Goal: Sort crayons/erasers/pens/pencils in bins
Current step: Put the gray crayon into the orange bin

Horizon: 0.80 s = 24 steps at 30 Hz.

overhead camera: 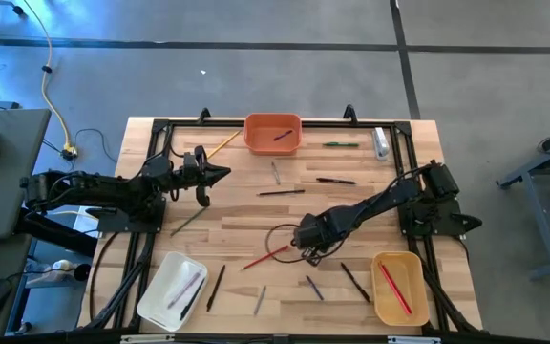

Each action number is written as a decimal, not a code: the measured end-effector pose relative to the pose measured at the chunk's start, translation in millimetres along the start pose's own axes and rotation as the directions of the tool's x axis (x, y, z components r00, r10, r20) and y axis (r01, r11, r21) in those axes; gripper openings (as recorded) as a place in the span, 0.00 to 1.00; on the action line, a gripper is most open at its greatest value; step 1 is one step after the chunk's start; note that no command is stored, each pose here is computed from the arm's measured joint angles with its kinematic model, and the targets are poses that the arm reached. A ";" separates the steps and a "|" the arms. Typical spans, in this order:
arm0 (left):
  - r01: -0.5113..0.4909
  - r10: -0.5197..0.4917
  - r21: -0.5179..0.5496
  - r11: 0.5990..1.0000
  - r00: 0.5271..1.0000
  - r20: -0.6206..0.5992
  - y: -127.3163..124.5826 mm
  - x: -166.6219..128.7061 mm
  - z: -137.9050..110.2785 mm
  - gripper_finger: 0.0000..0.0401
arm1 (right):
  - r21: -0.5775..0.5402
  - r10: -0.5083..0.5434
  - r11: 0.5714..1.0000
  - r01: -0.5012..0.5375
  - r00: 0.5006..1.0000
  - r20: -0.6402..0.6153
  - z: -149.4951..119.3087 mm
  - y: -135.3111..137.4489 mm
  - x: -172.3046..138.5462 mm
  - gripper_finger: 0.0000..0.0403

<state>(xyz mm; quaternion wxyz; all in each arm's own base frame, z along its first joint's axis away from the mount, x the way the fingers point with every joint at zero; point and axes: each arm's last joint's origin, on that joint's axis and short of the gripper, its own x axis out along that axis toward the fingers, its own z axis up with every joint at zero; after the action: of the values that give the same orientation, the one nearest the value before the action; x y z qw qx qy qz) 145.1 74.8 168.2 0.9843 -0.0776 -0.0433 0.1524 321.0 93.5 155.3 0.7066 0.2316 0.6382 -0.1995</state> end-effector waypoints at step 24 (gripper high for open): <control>-0.013 0.013 0.002 1.000 1.000 -0.023 0.7 0.0 -2.4 0.00 | -0.126 -0.065 0.981 0.150 0.856 0.512 142.0 -59.8 -125.1 0.05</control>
<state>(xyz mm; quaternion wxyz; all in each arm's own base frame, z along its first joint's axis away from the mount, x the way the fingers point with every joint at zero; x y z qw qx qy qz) 145.1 75.2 165.7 0.9838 -0.0786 -0.0310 0.1581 388.2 -39.5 286.5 0.8532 0.0773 0.4566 -0.2402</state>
